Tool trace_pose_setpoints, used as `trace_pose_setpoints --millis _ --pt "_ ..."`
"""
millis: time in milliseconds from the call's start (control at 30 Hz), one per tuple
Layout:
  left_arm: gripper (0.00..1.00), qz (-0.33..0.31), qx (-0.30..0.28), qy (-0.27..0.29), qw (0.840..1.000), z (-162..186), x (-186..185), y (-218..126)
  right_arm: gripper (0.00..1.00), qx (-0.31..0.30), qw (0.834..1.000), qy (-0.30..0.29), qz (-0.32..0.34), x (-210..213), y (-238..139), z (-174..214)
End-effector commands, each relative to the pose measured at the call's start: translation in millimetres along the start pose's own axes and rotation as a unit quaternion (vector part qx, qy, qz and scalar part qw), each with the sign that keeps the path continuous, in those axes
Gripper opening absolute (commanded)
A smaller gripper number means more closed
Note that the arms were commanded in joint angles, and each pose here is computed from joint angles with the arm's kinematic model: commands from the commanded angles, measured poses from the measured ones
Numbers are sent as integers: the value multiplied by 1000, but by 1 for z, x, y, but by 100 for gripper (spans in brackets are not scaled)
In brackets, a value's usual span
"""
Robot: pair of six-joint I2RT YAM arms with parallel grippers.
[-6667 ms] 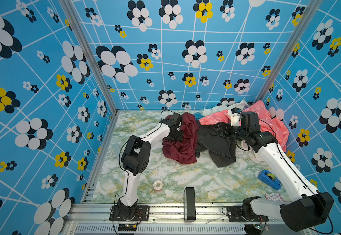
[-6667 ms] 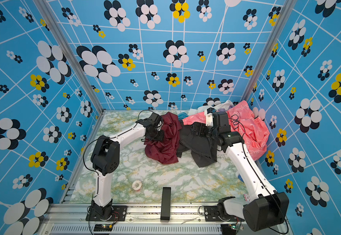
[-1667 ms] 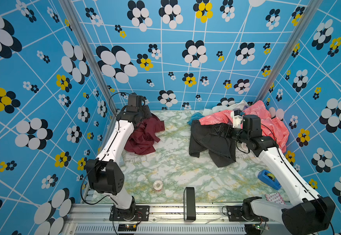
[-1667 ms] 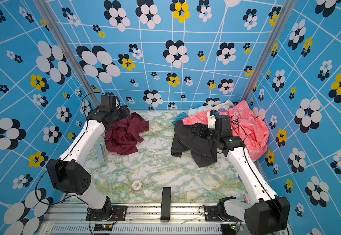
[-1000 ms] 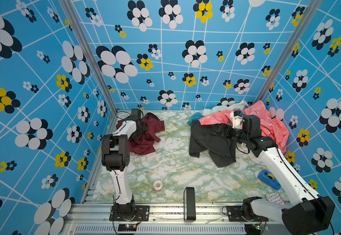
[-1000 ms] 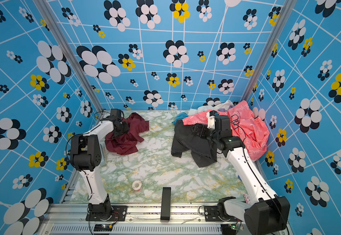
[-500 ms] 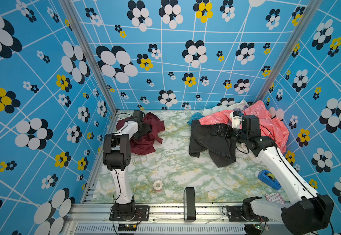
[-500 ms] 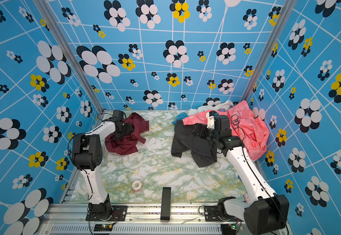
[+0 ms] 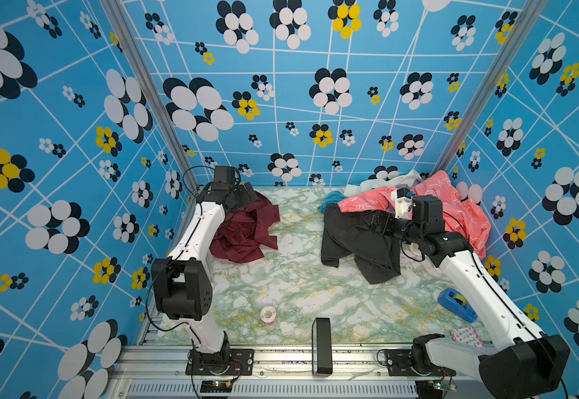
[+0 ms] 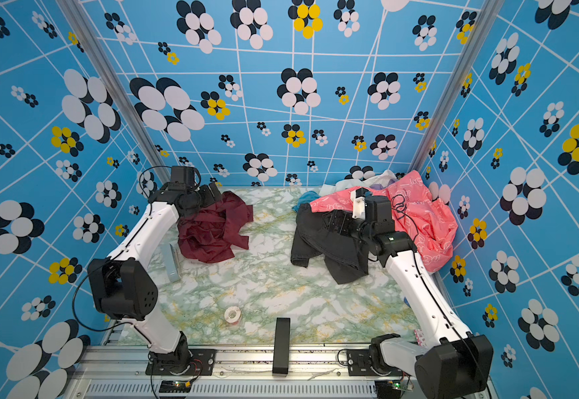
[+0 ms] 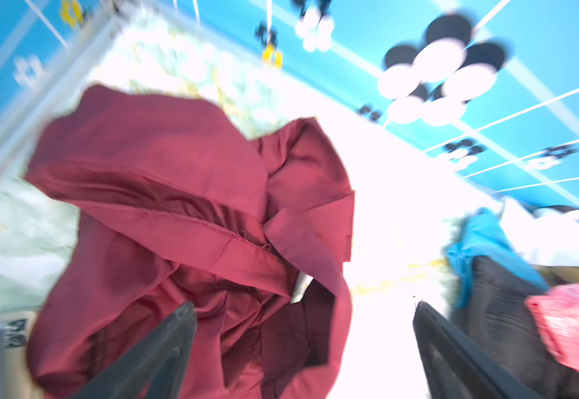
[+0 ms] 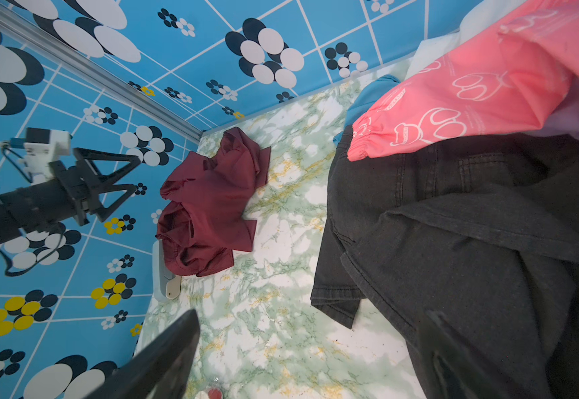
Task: Pick out a specific cloth from the pile
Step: 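Open the left gripper and draw the left arm back from the shirt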
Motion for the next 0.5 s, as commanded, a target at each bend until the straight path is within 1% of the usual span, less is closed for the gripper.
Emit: trace_pose_setpoints --millis 0,100,167,267,367,467 --pt "99 13 -25 29 999 -8 -8 -35 99 -15 1000 -15 -5 8 -15 -10" --pt "99 26 -43 51 997 -6 -10 -58 99 -11 1000 -19 -5 8 -14 -11" --pt "99 44 -57 81 994 -2 -12 -73 99 -7 1000 -30 3 8 -16 -14" --pt "99 63 -92 128 985 9 -8 -93 99 -4 998 -55 27 8 -23 -19" --pt "99 60 -135 164 975 28 10 -108 99 -8 995 -82 60 3 -28 -24" --pt "99 36 -199 179 963 46 34 -118 99 -19 989 -84 120 -17 -32 -28"
Point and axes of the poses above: each gripper's point midway between its finger pads, its own y axis out along the fingers, its own x axis along the line the jaws close on, z = x × y, the point moved 6 cm from there along -y, back along the fingers, and after that the axes turned 4 degrees about -y, right-handed, at the moved point
